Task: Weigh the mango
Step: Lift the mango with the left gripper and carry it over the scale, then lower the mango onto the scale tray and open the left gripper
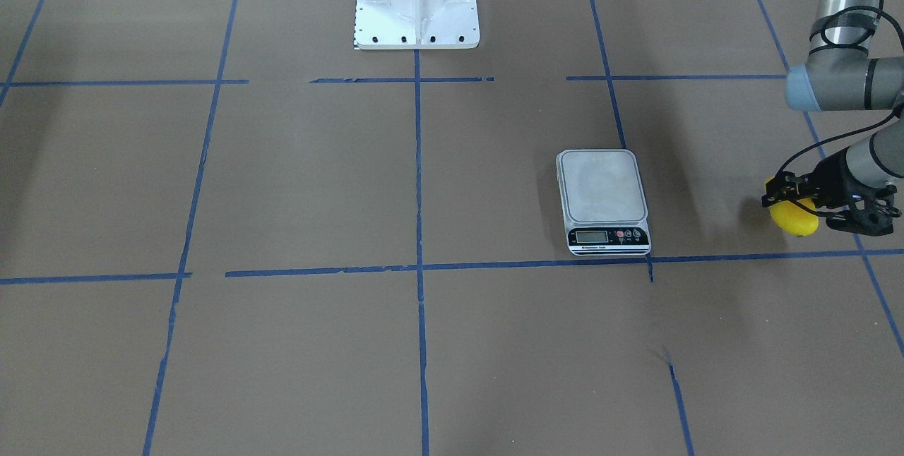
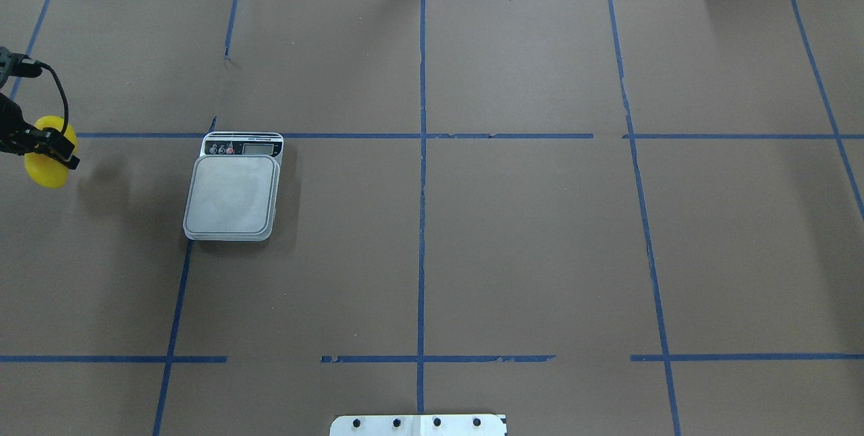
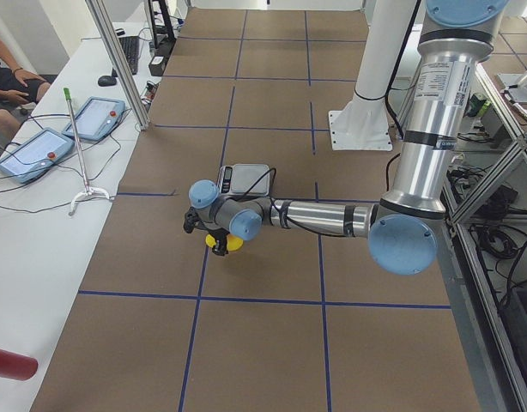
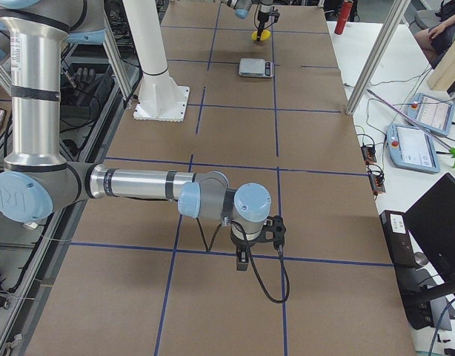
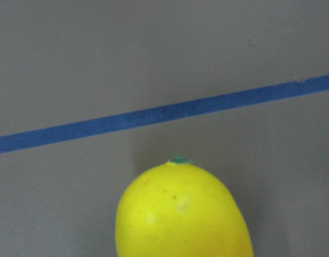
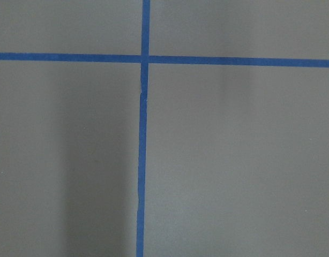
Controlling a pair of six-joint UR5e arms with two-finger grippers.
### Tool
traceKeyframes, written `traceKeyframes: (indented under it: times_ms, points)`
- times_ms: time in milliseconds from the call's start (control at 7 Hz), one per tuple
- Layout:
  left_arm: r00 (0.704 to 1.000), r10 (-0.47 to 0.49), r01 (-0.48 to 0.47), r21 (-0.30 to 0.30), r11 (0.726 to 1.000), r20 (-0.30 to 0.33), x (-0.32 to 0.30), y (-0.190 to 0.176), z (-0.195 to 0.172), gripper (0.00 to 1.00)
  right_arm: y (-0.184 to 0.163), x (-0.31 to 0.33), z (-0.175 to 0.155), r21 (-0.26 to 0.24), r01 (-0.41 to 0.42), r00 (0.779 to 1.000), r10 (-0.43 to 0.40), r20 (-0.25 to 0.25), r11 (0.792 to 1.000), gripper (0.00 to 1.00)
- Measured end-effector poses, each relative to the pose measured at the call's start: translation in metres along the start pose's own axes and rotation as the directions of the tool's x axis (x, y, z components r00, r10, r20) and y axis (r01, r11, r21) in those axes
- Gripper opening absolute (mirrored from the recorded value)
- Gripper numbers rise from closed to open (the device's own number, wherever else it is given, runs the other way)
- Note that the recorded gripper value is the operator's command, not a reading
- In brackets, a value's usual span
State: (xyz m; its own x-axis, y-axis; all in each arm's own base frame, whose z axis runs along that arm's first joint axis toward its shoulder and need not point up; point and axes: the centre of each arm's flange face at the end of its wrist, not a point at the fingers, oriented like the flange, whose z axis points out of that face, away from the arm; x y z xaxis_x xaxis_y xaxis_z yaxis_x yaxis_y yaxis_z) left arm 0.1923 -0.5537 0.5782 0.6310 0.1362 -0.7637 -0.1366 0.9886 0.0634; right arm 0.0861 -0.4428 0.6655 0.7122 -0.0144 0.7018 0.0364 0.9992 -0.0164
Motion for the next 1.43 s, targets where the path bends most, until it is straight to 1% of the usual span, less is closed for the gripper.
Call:
traceKeyframes:
  times_ms: [143, 286, 429, 714, 1000, 1429]
  points:
    - [1.0, -0.017, 0.017, 0.021, 1.0, -0.013, 0.04, -0.009, -0.03, 0.0, 0.0, 0.0, 0.0, 0.0, 0.0, 1.0, 0.0, 0.0, 1.0, 1.0]
    - [0.999, -0.021, 0.022, 0.042, 0.999, -0.028, 0.073, -0.013, -0.051, 0.0, 0.0, 0.0, 0.0, 0.0, 0.0, 1.0, 0.0, 0.0, 1.0, 1.0]
    - [0.998, -0.041, 0.042, 0.039, 0.998, -0.047, 0.112, -0.014, -0.053, 0.0, 0.0, 0.0, 0.0, 0.0, 0.0, 1.0, 0.0, 0.0, 1.0, 1.0]
    - [0.996, -0.062, 0.06, -0.031, 0.998, -0.069, 0.182, -0.002, -0.017, 0.0, -0.001, 0.0, 0.0, 0.001, 0.001, 1.0, -0.001, 0.0, 1.0, 1.0]
    - [0.996, -0.029, 0.022, -0.089, 0.996, -0.079, 0.219, 0.012, 0.015, 0.0, 0.0, 0.0, 0.0, 0.0, 0.0, 1.0, 0.0, 0.0, 1.0, 1.0]
    - [0.994, 0.026, -0.038, -0.113, 0.993, -0.104, 0.261, 0.018, 0.03, 0.0, 0.0, 0.0, 0.0, 0.0, 0.0, 1.0, 0.0, 0.0, 1.0, 1.0]
